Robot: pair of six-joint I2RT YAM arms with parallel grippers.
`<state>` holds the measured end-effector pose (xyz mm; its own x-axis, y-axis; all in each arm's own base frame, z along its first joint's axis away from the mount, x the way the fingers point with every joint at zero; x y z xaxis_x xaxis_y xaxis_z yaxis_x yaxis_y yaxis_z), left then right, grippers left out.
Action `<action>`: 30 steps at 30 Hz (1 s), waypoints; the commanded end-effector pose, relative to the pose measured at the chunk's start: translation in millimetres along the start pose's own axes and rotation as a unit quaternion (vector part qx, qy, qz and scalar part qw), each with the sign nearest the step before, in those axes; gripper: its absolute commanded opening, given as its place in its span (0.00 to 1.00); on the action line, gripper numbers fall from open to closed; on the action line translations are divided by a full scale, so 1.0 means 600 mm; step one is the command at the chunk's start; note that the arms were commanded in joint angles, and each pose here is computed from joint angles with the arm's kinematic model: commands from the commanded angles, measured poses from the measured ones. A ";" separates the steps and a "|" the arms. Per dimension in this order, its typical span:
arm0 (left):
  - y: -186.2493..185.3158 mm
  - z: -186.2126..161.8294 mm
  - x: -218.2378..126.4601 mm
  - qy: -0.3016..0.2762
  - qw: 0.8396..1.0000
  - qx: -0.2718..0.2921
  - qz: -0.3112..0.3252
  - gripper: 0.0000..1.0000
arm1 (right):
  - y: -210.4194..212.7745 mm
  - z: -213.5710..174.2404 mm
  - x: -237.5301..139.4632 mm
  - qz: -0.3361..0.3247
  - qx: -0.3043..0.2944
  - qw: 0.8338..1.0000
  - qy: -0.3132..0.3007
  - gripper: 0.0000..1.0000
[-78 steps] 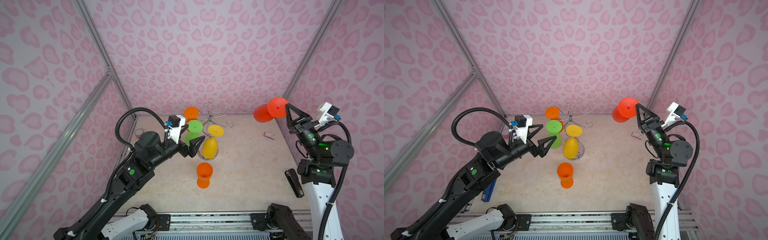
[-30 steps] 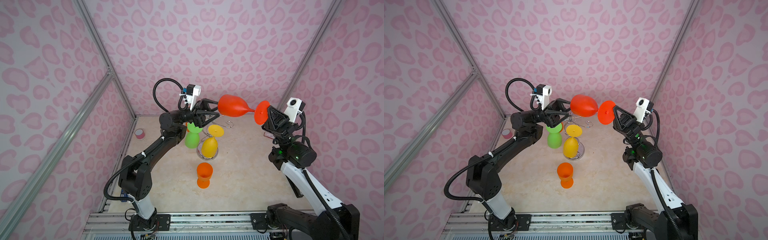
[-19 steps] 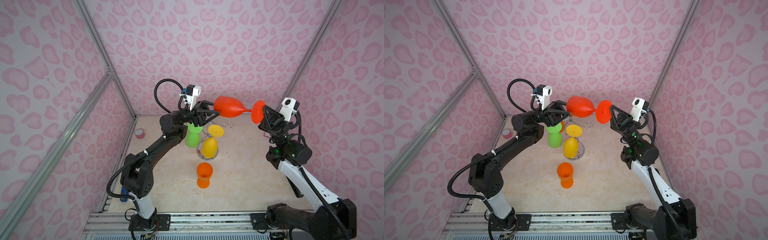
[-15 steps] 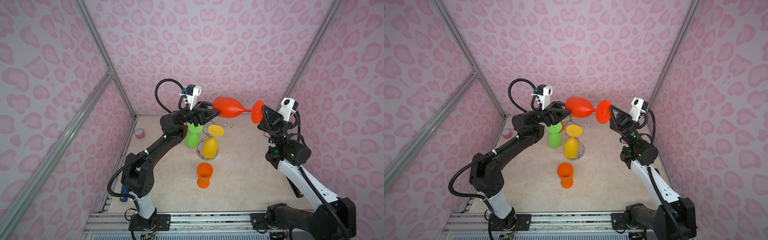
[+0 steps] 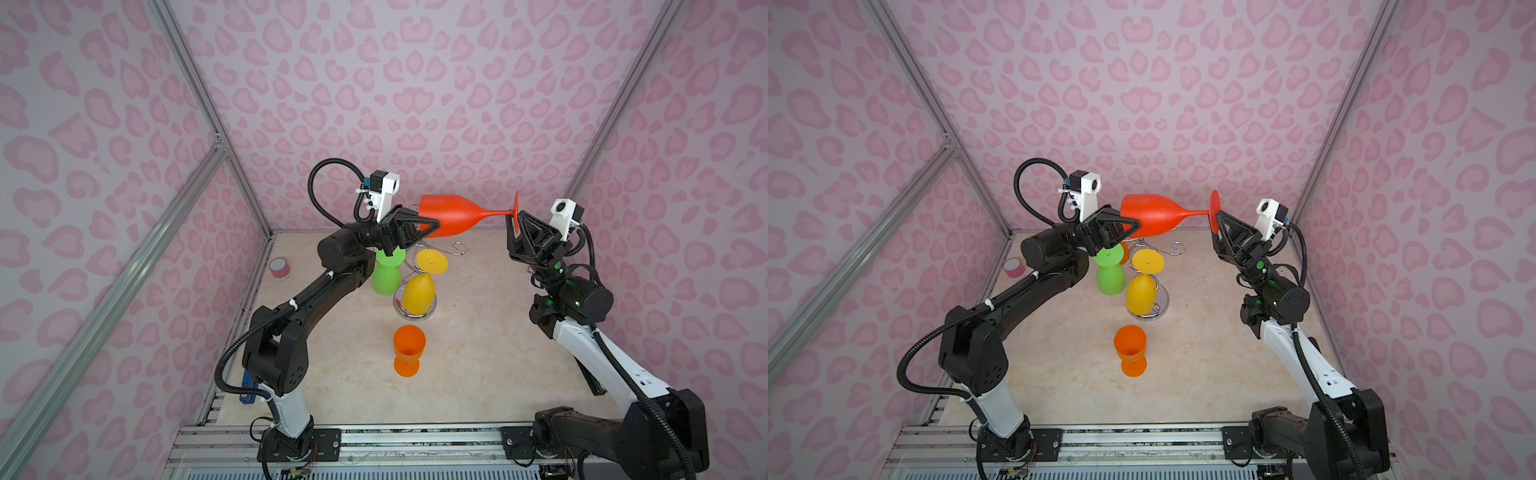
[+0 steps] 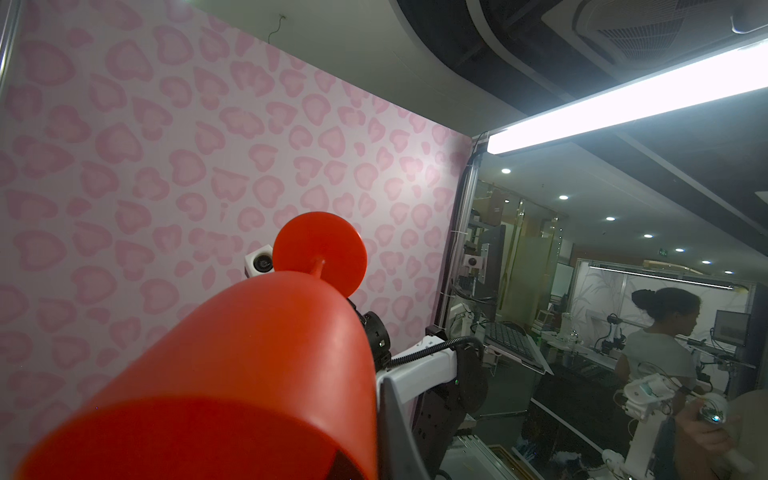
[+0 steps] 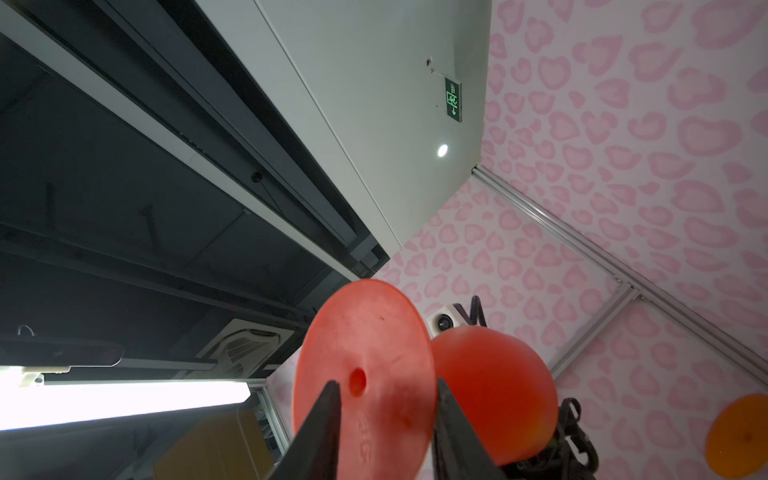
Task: Take the wine glass off the wine glass rack
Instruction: 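Grasp the red glass bowl with the left gripper beside the right gripper, then open the right gripper and withdraw it while the left gripper holds the glass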
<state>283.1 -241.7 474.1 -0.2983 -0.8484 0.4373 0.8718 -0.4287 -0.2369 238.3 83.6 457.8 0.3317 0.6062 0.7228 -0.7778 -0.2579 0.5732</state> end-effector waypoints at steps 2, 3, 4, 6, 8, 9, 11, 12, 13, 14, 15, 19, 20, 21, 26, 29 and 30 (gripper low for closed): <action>-0.029 0.010 0.008 0.027 0.999 0.030 -0.015 0.02 | 0.006 0.017 -0.022 -0.060 -0.058 0.996 0.000 0.47; -0.032 0.012 0.011 0.039 0.999 0.033 -0.015 0.02 | 0.008 0.022 -0.028 -0.086 -0.072 0.994 -0.004 0.48; -0.036 0.013 0.013 0.051 0.998 0.036 -0.014 0.02 | 0.009 0.027 -0.035 -0.121 -0.092 0.988 -0.007 0.49; -0.046 0.017 0.017 0.072 0.996 0.045 -0.014 0.02 | 0.012 0.033 -0.047 -0.197 -0.136 0.971 -0.007 0.51; -0.056 0.021 0.021 0.096 0.994 0.051 -0.009 0.02 | 0.023 0.033 -0.062 -0.304 -0.202 0.931 -0.003 0.51; -0.061 0.023 0.022 0.105 0.993 0.055 -0.007 0.01 | 0.026 0.034 -0.073 -0.362 -0.221 0.906 -0.009 0.52; -0.069 0.025 0.024 0.125 0.990 0.060 -0.001 0.01 | 0.047 0.032 -0.094 -0.446 -0.282 0.850 -0.010 0.51; -0.073 0.026 0.025 0.131 0.989 0.062 0.001 0.01 | 0.053 0.033 -0.101 -0.469 -0.295 0.832 -0.014 0.51; -0.078 0.027 0.025 0.137 0.988 0.064 0.003 0.01 | 0.060 0.033 -0.111 -0.495 -0.308 0.812 -0.018 0.51; -0.080 0.028 0.025 0.140 0.988 0.067 0.007 0.01 | 0.065 0.033 -0.120 -0.516 -0.319 0.794 -0.019 0.51; -0.083 0.029 0.025 0.142 0.987 0.069 0.010 0.01 | 0.066 0.032 -0.127 -0.530 -0.322 0.784 -0.021 0.51; -0.073 0.028 0.022 0.139 0.986 0.069 0.053 0.01 | 0.057 0.031 -0.154 -0.562 -0.311 0.766 -0.029 0.50; -0.067 0.027 0.021 0.139 0.985 0.069 0.077 0.01 | 0.053 0.031 -0.158 -0.565 -0.306 0.766 -0.030 0.50; -0.062 0.026 0.019 0.141 0.982 0.070 0.100 0.01 | 0.050 0.030 -0.161 -0.565 -0.302 0.767 -0.029 0.50; -0.062 0.016 0.011 0.183 0.956 0.074 0.215 0.01 | 0.035 0.033 -0.173 -0.574 -0.287 0.766 -0.034 0.49; -0.082 0.005 0.014 0.225 0.932 0.090 0.269 0.01 | 0.029 0.036 -0.179 -0.580 -0.285 0.762 -0.036 0.49; -0.090 0.001 0.015 0.238 0.925 0.093 0.280 0.01 | 0.027 0.036 -0.181 -0.582 -0.284 0.761 -0.037 0.48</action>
<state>241.7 -231.4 516.0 0.0022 -0.9993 0.0368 0.9859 -0.0040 -0.1670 199.6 -1.4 400.3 0.9853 0.1336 -0.1064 -0.0420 0.7935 0.6071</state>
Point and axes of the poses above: each gripper's point midway between its finger pads, its own x axis out along the fingers, its own y axis along the line the jaws close on, z = x × y, the point moved 9 cm from there along -x, back along the fingers, and after that the axes turned 2 degrees about -x, right-handed, at the moved point
